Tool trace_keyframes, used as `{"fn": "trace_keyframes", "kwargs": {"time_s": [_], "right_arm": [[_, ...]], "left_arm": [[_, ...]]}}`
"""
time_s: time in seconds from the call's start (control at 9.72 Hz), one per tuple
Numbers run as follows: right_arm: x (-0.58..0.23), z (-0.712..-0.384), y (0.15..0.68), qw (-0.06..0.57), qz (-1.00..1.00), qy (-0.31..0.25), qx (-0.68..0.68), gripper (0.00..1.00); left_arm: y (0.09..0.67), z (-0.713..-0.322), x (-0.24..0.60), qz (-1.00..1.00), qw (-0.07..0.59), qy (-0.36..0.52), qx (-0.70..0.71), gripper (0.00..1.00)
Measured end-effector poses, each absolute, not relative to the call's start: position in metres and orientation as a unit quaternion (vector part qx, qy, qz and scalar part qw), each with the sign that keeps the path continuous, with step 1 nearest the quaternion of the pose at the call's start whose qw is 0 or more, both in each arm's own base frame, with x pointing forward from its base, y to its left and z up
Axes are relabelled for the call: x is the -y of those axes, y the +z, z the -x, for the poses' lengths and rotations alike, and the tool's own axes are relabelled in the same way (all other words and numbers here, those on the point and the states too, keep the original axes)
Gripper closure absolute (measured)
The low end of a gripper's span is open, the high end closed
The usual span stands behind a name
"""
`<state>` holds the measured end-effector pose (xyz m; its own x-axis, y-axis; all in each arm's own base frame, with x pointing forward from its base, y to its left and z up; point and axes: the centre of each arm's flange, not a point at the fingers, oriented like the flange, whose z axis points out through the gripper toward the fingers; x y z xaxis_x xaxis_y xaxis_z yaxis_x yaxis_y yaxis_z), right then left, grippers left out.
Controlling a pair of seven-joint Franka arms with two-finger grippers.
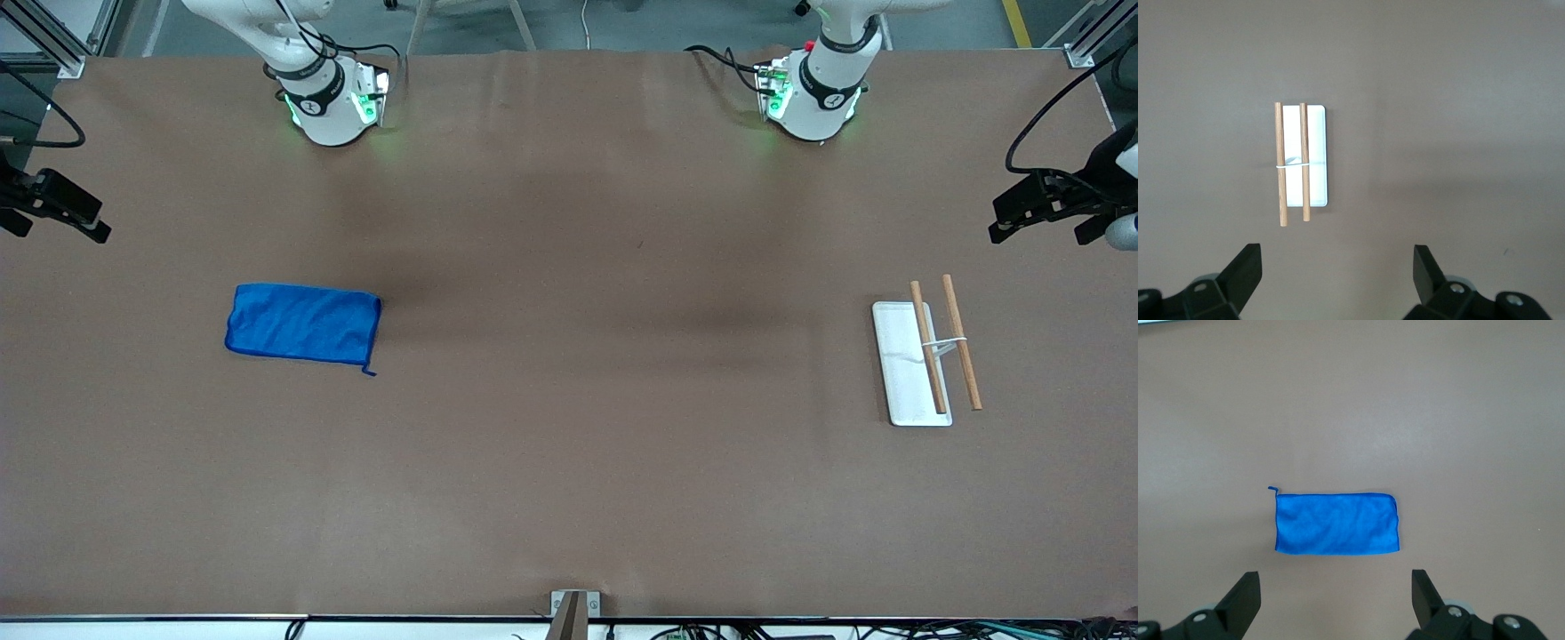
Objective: Right arm passes towel to left arm to hang
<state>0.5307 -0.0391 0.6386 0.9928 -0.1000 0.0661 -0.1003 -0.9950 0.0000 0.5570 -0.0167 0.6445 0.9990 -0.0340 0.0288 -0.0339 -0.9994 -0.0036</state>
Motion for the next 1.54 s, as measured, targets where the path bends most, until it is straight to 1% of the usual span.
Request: {"fn": "trace_keyframes", "kwargs": {"time_s": [0.1,0.31,0.51,0.72,0.93,1.03,1.23,1.34,1.54], "right_arm": [[0.039,-0.53,0.623,0.001,-0.999,0.016,0.049,0.0],[0.038,-0.535,0.564,0.001,-0.999,-0.015,0.048,0.0],[0.038,-0.54,0.481,0.001,-0.998,-0.031,0.047,0.0],[0.037,-0.533,0.389,0.001,-0.999,-0.035,0.035,0.0],[0.037,-0.526,0.314,0.001,-0.999,-0.051,0.012,0.0],[0.038,-0.528,0.285,0.001,-0.999,-0.052,0.005,0.0],[0.038,-0.526,0.229,0.003,-0.999,-0.032,-0.001,0.0],[0.037,-0.522,0.207,0.003,-1.0,-0.029,-0.002,0.0],[0.037,-0.518,0.185,0.003,-0.999,-0.032,-0.006,0.0]], "left_arm": [[0.643,-0.558,0.017,1.0,0.002,-0.013,-0.017,0.0],[0.641,-0.559,0.017,1.0,0.002,-0.012,-0.017,0.0],[0.64,-0.559,0.017,1.0,0.002,-0.011,-0.017,0.0],[0.638,-0.56,0.017,1.0,0.001,-0.009,-0.017,0.0],[0.637,-0.561,0.017,1.0,0.001,-0.008,-0.017,0.0],[0.637,-0.561,0.017,1.0,0.001,-0.008,-0.017,0.0],[0.636,-0.562,0.017,1.0,0.001,-0.008,-0.017,0.0],[0.636,-0.562,0.017,1.0,0.001,-0.007,-0.017,0.0],[0.635,-0.562,0.017,1.0,0.001,-0.006,-0.017,0.0]]}}
